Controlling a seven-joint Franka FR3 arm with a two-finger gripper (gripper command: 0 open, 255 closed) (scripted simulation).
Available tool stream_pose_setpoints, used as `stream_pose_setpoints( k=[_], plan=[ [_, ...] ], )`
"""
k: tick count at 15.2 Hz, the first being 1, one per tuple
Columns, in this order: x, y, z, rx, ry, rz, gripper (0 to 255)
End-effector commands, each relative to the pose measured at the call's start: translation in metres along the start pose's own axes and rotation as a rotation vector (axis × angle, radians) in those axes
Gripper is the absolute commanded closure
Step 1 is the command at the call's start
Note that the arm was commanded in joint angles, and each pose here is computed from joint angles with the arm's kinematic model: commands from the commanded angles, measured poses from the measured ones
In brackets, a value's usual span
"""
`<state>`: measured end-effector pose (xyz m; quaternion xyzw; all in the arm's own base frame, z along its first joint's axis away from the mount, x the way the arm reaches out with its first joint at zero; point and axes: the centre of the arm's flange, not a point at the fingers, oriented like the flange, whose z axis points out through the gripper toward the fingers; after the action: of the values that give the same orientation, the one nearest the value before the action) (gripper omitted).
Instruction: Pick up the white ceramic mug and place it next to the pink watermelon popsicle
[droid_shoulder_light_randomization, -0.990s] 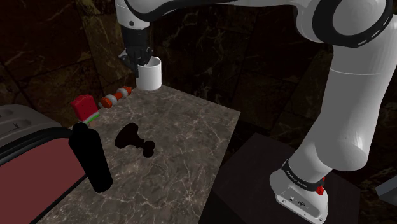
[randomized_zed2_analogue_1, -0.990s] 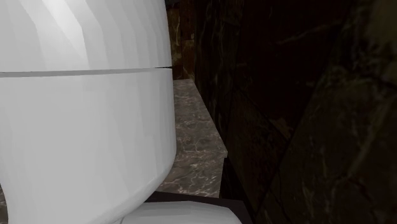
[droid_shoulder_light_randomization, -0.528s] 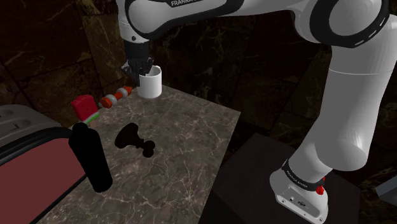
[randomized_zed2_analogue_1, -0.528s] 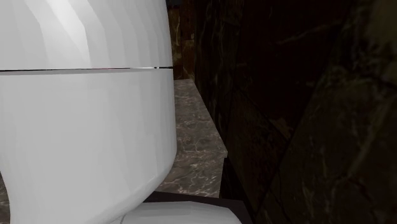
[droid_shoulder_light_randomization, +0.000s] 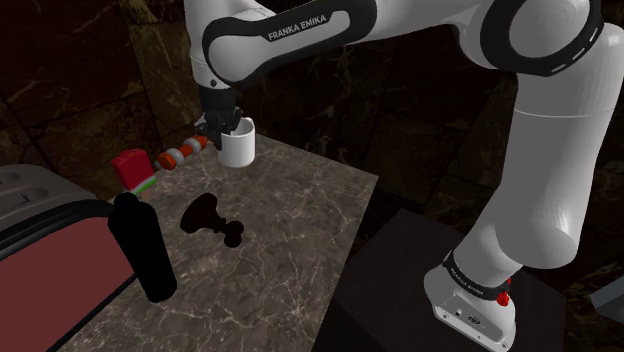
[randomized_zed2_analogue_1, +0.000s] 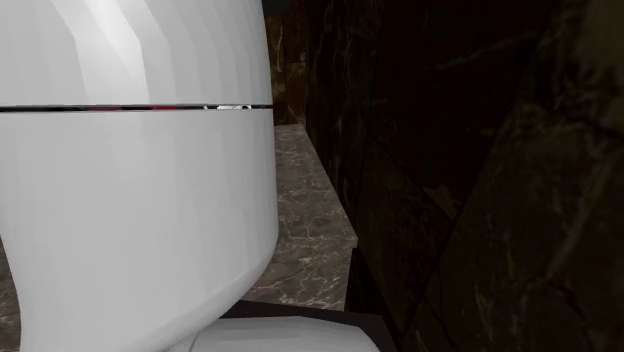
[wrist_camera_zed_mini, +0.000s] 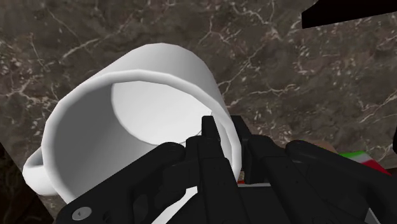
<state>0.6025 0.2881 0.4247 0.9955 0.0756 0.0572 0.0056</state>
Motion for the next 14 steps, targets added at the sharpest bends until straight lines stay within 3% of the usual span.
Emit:
stream_pose_setpoints(
  k=[1,11,14],
  plan=[
    [-0.001,-0.001,0.011,0.000,0.001,0.000,255],
    [-0.007,-0.002,0.066,0.000,0.001,0.000,255],
    [-0.007,-0.002,0.066,0.000,0.001,0.000,255]
  ],
)
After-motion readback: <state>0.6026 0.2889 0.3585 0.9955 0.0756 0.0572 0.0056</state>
